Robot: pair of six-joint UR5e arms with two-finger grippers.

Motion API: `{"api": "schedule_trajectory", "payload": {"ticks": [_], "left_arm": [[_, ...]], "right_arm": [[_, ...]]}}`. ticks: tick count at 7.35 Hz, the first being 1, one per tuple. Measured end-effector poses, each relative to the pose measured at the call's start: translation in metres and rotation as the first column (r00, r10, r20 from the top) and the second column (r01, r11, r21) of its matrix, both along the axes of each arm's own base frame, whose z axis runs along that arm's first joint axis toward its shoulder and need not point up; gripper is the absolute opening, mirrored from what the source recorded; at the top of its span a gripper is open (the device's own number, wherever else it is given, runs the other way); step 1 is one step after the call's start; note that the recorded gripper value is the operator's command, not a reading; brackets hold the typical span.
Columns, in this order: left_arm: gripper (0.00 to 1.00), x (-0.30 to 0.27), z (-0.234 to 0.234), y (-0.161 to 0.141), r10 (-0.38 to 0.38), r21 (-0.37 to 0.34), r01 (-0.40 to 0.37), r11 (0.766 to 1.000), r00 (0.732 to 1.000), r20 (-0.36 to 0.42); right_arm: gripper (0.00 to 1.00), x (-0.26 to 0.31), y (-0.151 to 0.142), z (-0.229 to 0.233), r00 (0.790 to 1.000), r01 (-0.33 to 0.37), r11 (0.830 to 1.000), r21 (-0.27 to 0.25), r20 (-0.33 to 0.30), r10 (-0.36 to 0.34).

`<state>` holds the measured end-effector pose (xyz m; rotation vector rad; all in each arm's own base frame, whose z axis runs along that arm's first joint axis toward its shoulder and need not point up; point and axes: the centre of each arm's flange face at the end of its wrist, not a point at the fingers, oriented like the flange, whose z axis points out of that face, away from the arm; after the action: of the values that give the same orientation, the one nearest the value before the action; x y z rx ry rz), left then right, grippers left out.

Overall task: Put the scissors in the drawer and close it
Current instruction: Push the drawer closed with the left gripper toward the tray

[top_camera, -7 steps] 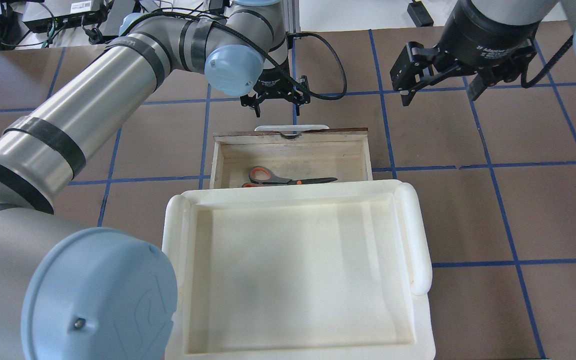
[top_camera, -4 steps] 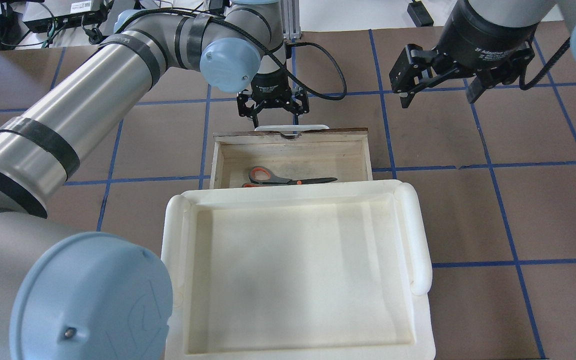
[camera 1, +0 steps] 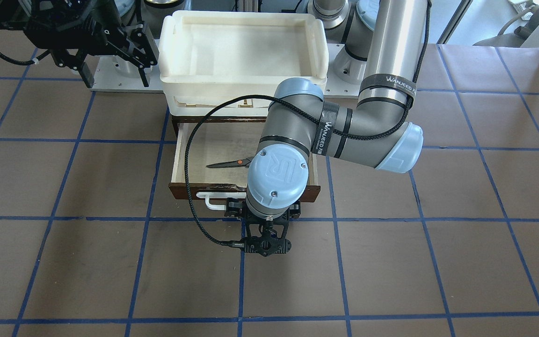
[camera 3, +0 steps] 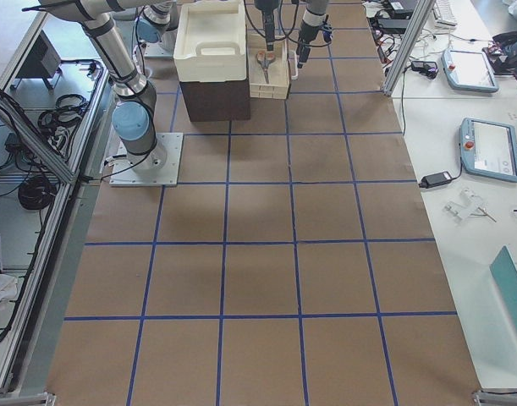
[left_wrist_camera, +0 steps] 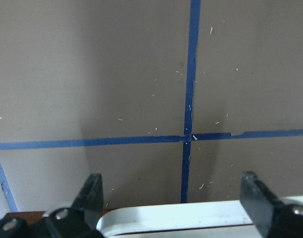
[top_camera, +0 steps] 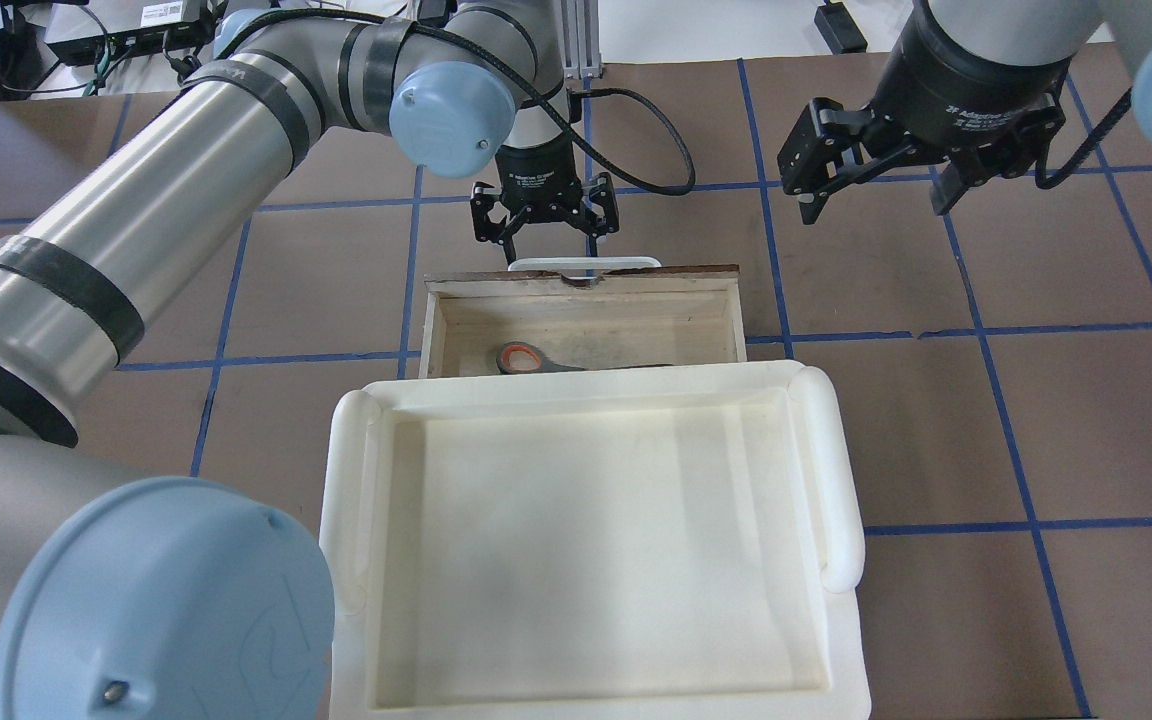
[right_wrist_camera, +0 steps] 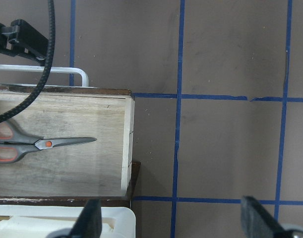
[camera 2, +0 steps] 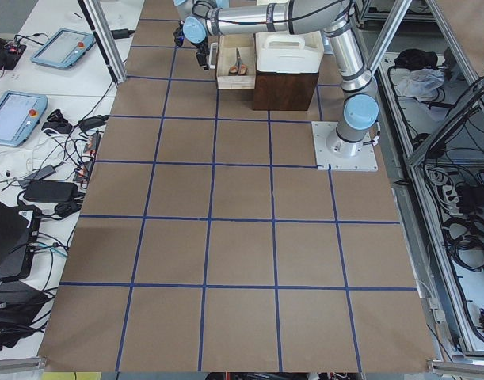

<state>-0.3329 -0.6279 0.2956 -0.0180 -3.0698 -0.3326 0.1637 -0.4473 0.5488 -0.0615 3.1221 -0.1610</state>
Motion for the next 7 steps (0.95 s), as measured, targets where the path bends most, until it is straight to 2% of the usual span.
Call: {"api": "schedule_trajectory", "payload": {"ticks": [7], "left_arm": [[1.0,0.008,0.008,0.018,0.003,0.1,-0.006,0.995,1.0,0.031]], "right_arm": [[1.0,0.001,-0.001,0.001,1.0,0.004,1.0,-0.011,0.01,-0.004]]}}
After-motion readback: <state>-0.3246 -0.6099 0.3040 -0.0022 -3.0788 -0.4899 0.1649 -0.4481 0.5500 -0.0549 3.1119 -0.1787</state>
